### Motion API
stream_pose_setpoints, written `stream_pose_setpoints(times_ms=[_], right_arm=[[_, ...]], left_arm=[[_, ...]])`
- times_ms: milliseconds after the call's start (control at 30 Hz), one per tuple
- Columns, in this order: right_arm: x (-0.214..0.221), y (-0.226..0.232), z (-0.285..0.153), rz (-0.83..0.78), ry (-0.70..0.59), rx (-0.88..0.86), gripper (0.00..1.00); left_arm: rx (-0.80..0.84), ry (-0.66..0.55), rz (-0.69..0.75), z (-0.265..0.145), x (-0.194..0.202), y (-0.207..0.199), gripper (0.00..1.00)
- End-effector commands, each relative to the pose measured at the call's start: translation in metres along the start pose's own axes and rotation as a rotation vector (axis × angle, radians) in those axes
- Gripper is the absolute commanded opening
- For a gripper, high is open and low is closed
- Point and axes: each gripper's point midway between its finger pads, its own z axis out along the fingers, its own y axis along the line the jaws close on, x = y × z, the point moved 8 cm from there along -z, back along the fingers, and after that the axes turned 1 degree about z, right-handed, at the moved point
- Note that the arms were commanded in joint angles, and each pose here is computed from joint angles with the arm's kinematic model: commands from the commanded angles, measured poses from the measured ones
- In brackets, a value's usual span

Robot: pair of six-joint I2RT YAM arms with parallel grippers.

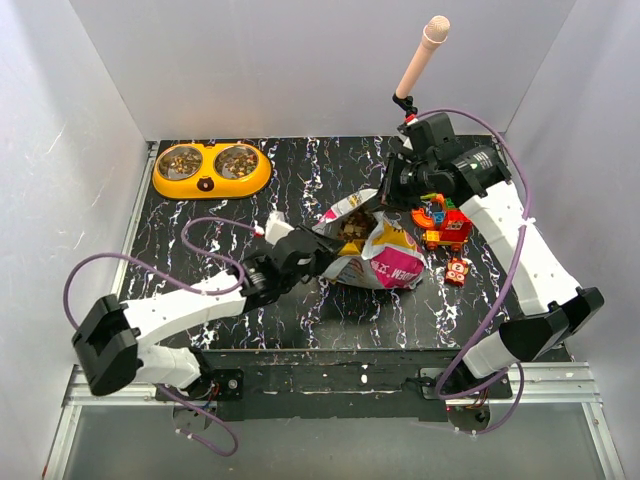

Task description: Serve the pet food

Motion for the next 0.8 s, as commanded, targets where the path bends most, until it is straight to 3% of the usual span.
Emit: stream_pose_setpoints(times_ms=[0,300,767], right_arm=[[-0.018,0.021,-0.05,-0.094,-0.178,-0.259,0.01],[-0.028,0.011,-0.054,-0.113,-0.222,-0.21,0.01],[-0.032,0.011,-0.064,-0.124,-0.246,-0.198,0.01]], left_arm=[[0.18,0.027,-0.066,-0.029,-0.015,-0.006,0.0],[0.302,0.077,-0.108,-0.08,-0.031,-0.005,0.0],[0.341,-0.004,-0.095,-0.116,-0.055,-0.018,0.0]])
